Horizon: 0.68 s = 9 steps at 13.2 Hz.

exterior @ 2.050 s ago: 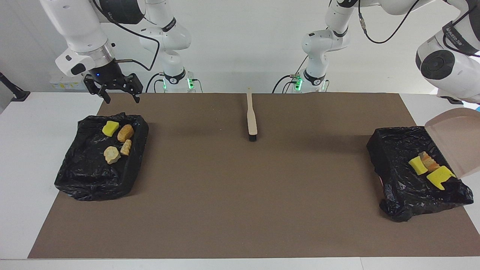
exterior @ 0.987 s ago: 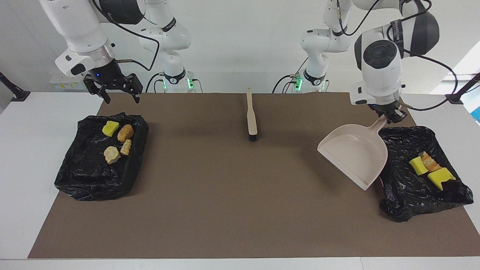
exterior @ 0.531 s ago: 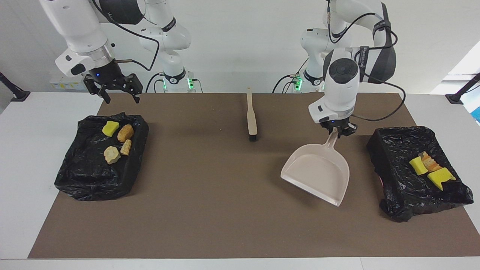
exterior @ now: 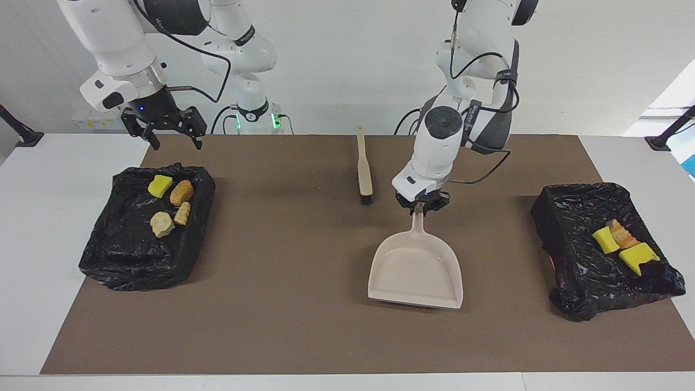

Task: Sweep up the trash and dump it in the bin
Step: 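Bring the empty dustpan back toward the table center with the left gripper, then lower the dustpan onto the table and open the left gripper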

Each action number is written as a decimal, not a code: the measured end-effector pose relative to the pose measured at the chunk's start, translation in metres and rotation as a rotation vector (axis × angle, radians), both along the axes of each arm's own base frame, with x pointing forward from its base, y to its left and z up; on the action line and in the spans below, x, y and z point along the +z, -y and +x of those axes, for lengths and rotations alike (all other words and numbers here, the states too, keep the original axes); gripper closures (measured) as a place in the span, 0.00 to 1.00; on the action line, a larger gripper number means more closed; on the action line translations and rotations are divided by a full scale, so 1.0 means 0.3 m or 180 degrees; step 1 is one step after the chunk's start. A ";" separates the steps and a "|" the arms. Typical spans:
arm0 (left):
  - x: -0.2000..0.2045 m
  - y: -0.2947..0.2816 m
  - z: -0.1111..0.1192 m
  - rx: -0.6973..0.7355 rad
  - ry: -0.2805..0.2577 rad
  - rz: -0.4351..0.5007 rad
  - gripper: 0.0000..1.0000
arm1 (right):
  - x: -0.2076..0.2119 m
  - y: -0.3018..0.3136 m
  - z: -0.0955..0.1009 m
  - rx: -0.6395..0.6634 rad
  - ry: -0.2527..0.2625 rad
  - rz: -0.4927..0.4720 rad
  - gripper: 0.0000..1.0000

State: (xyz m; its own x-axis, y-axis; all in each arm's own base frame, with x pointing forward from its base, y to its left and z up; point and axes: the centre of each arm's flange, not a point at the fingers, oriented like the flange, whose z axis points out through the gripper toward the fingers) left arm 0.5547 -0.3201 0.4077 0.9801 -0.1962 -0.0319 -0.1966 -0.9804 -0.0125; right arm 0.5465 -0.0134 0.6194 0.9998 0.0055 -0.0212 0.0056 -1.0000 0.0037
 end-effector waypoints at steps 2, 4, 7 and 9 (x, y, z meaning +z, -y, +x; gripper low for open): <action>0.007 0.084 0.003 0.0060 0.0051 -0.0042 0.69 | 0.000 0.000 0.000 0.0000 0.0000 0.0000 0.00; 0.004 0.142 0.012 0.0064 0.0077 -0.0069 0.69 | 0.000 0.000 0.000 0.0000 0.0000 0.0000 0.00; -0.090 0.233 0.008 0.0152 0.0040 0.0033 0.69 | 0.000 0.000 0.000 0.0000 0.0000 0.0000 0.00; -0.146 0.279 0.012 0.0292 0.0020 0.0073 0.69 | 0.000 0.000 0.000 0.0000 0.0000 0.0000 0.00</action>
State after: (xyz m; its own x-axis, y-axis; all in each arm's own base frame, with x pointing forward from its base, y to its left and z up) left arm 0.5584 -0.4038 0.3640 0.9941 -0.1048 -0.0291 -0.1058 -0.9937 -0.0361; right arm 0.5465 -0.0134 0.6194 0.9998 0.0055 -0.0212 0.0056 -1.0000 0.0037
